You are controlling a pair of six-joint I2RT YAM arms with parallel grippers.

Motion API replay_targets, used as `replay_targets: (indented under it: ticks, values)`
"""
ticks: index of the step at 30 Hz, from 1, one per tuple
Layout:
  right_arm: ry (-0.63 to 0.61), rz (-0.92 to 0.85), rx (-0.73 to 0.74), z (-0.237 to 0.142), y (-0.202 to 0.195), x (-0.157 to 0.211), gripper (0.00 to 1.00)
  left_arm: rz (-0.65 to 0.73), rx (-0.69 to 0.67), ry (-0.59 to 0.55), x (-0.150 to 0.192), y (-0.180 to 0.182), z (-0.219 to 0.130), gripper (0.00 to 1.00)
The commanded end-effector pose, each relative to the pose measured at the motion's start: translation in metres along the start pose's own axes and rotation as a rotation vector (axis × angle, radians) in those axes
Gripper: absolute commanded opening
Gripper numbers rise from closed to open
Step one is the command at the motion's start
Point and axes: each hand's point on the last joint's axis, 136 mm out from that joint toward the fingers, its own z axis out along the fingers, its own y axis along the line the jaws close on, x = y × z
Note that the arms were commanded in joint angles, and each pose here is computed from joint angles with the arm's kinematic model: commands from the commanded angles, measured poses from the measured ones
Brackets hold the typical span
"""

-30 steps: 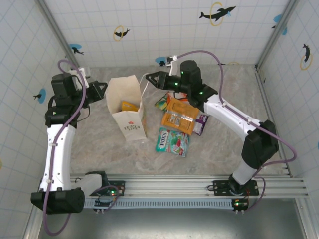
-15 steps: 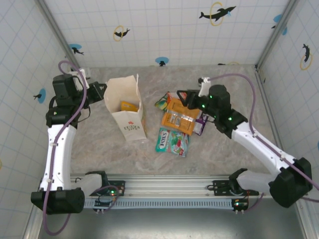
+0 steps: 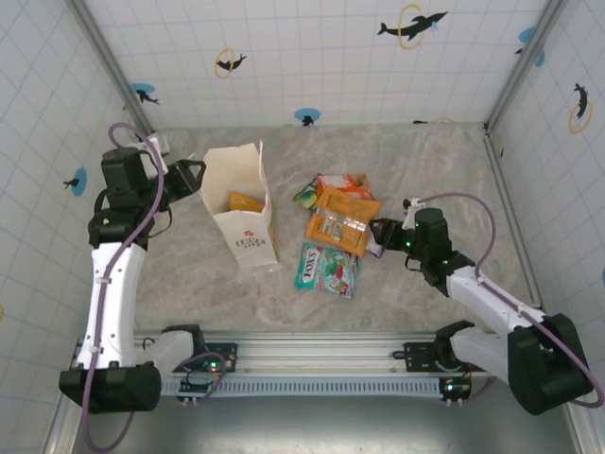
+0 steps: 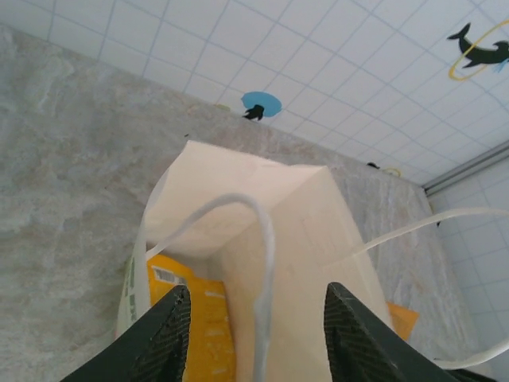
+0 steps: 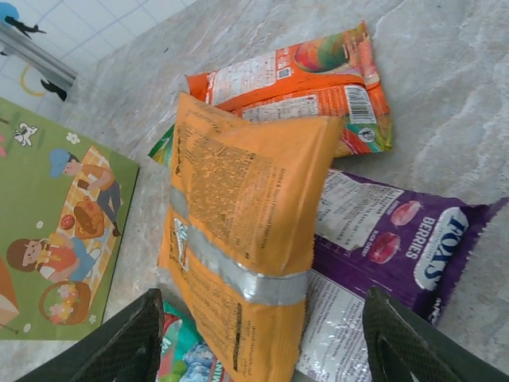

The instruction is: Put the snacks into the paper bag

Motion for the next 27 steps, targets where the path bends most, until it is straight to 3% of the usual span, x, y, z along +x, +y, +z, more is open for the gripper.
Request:
replay_targets:
  ticks: [1, 9, 27]
  values:
    - [-0.058, -0.021, -0.074, 0.001, 0.009, -0.009, 0.68, -0.018, -0.008, -0.001, 0.010, 0.002, -0.007, 0.56]
    - [-0.039, -0.033, -0.097, 0.019, 0.005, -0.008, 0.68, -0.030, -0.026, 0.065, 0.036, 0.017, 0.003, 0.58]
    - [0.027, -0.096, -0.313, 0.066, 0.033, -0.011, 0.63, -0.047, -0.041, 0.086, 0.040, 0.025, 0.016, 0.58]
